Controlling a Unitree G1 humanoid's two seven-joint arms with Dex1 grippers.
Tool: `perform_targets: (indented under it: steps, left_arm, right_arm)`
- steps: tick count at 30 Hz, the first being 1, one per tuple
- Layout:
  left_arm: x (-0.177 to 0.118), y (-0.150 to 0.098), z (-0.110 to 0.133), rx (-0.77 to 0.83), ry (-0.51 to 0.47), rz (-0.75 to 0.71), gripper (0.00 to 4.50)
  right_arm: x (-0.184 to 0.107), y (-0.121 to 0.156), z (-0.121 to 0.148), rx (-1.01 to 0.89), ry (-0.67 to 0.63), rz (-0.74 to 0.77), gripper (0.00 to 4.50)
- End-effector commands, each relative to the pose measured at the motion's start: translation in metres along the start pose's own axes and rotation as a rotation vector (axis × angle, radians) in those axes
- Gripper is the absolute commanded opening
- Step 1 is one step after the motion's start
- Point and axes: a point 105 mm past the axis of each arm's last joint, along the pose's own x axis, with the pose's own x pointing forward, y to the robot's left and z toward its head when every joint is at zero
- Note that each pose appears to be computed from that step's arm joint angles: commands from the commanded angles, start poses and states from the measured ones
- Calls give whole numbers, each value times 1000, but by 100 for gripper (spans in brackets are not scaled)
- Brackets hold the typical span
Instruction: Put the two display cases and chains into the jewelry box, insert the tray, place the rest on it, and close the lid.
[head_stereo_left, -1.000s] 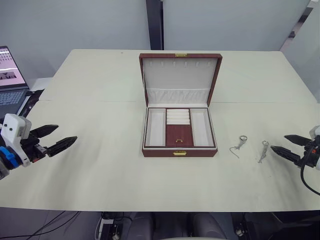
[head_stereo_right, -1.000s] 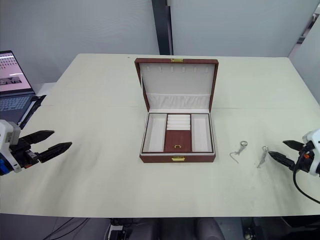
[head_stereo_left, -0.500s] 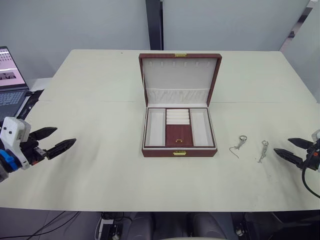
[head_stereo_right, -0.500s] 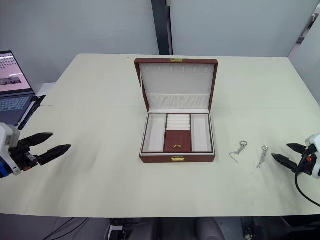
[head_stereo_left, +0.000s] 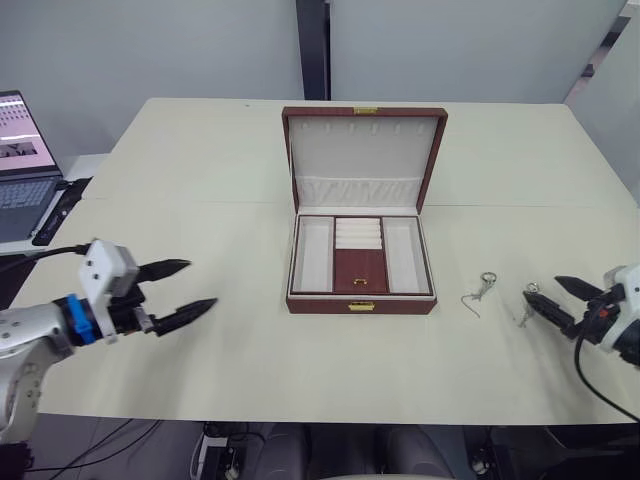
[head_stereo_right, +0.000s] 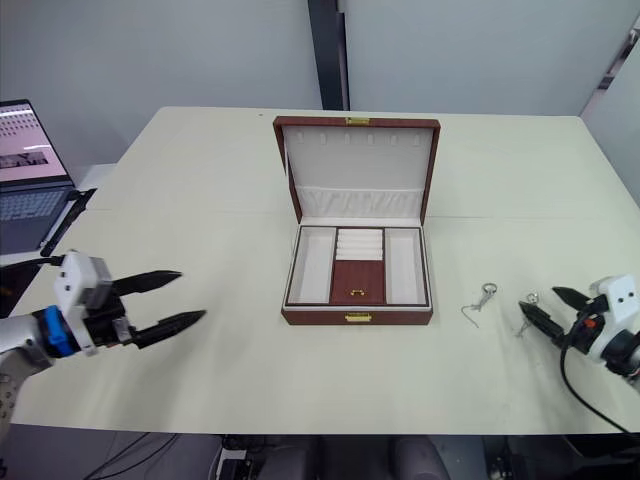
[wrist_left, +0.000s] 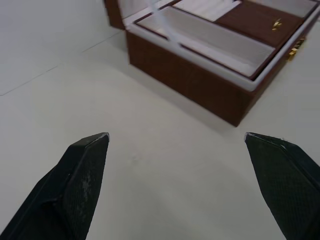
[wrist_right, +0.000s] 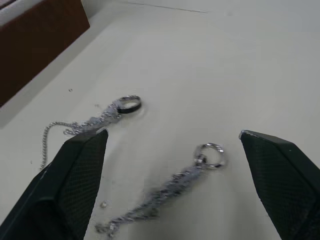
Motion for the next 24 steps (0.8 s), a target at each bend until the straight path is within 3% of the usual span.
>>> perform_targets:
  steps: [1,6,14,24]
  left_arm:
    - [15,-21,14,31,-38,-112,450]
    - [34,-47,23,51,-71,-242,450]
    - [55,-79,31,80,-108,-405,450]
    - [60,-85,31,112,-125,-426,450]
  right_arm:
    - [-1,6,16,-16,-76,-91,447]
    - [-6,9,15,-15,-109,-233,447]
    - [-7,21,-5,-35,-38,-341,447]
    - [5,17,-21,-7,-5,-430,447]
